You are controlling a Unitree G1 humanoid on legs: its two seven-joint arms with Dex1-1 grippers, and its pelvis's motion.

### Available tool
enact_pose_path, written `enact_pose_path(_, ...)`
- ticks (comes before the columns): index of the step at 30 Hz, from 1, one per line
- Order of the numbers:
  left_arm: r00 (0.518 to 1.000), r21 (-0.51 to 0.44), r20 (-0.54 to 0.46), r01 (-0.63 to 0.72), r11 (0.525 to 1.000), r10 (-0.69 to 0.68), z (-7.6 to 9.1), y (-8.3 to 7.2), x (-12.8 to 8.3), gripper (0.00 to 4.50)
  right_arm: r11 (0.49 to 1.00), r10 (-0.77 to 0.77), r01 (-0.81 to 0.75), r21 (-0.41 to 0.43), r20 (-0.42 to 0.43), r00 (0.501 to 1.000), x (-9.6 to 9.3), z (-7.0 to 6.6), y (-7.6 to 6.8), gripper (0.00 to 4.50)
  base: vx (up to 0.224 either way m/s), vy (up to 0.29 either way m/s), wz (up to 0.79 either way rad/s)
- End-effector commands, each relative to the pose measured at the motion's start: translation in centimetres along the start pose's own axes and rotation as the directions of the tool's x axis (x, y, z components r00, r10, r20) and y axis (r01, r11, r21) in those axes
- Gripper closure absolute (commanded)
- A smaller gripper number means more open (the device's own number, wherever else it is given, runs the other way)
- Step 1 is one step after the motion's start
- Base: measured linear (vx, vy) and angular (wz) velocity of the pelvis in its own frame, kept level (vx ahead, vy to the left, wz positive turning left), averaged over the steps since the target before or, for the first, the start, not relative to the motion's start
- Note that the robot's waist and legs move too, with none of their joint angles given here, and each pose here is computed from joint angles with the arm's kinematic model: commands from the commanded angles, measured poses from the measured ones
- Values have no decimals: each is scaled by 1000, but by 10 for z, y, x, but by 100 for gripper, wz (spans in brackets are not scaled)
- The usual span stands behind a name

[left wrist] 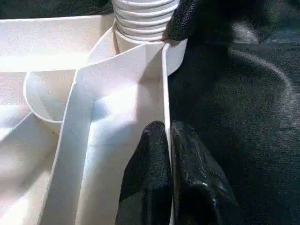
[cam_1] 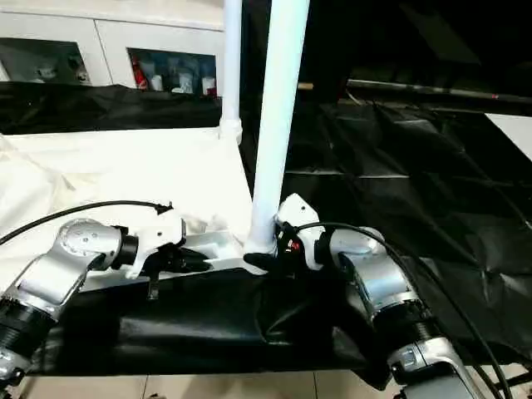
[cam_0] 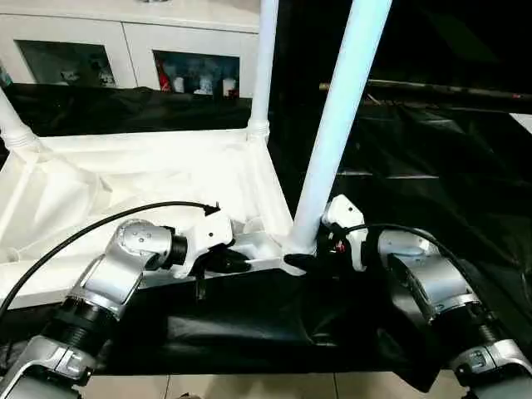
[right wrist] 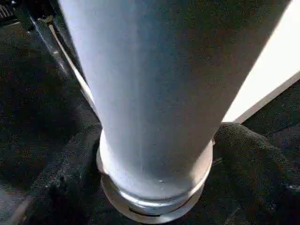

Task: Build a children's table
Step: Rotate leg to tighten

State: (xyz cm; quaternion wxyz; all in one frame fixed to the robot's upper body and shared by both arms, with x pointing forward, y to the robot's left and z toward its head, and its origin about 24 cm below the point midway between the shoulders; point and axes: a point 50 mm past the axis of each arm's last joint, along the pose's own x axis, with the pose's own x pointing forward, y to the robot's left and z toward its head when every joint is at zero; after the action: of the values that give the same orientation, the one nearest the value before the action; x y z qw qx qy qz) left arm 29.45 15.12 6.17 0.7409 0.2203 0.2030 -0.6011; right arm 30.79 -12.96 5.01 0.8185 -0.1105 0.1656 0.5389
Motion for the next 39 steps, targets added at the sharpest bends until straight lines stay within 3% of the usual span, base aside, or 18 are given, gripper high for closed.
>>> enact_pose_path(1,995,25,47,85,996,-86,8,-9,9,450,1000,-3,4,-11,11,1000,-2,5,-1,97,0,0,0)
enact_pose_path(12,995,13,41,88,996,-88,7,-10,7,450,1000,5,-6,11,14,1000,-1,2,2,172,0,0,0)
enact_pose_path(16,999,0,32,11,1000,-11,6,-4,11,450,990,-119,116,77,30,992,3,-3,-5,176,0,0,0)
enact_pose_path(17,996,-19,2,-89,996,89,3,5,17,450,961,-248,243,135,17,969,7,-9,-13,176,0,0,0)
enact_pose_path(19,984,-49,-22,-177,983,177,1,12,24,450,912,-366,360,197,-6,931,11,-14,-18,177,0,0,0)
enact_pose_path(22,969,-98,-22,-247,964,246,3,18,35,450,805,-525,517,290,-56,849,18,-22,-23,177,0,0,0)
enact_pose_path(24,951,-166,-22,-308,937,309,10,23,50,450,702,-617,604,377,-101,780,31,-24,-23,177,0,0,0)
enact_pose_path(26,936,-205,-30,-348,915,350,15,26,58,450,638,-665,653,408,-134,734,39,-23,-23,177,0,0,0)
enact_pose_path(27,925,-224,-42,-376,899,377,19,29,66,450,571,-714,707,417,-171,679,47,-22,-23,177,0,0,0)
enact_pose_path(28,924,-225,-45,-381,897,381,20,29,67,450,557,-724,718,417,-179,666,49,-22,-24,177,0,0,0)
enact_pose_path(31,925,-202,-56,-379,903,376,23,29,73,450,585,-719,709,395,-154,678,60,-15,-21,177,0,0,0)
enact_pose_path(34,936,-193,-49,-351,916,348,23,28,74,450,652,-688,665,365,-85,721,69,-5,-17,108,0,0,0)
enact_pose_path(38,938,-190,-51,-347,919,343,19,28,70,450,653,-686,647,392,-55,726,69,-2,-19,86,0,0,0)
enact_pose_path(39,938,-186,-47,-347,919,344,16,28,66,450,679,-675,632,374,-20,737,67,2,-21,73,0,0,0)
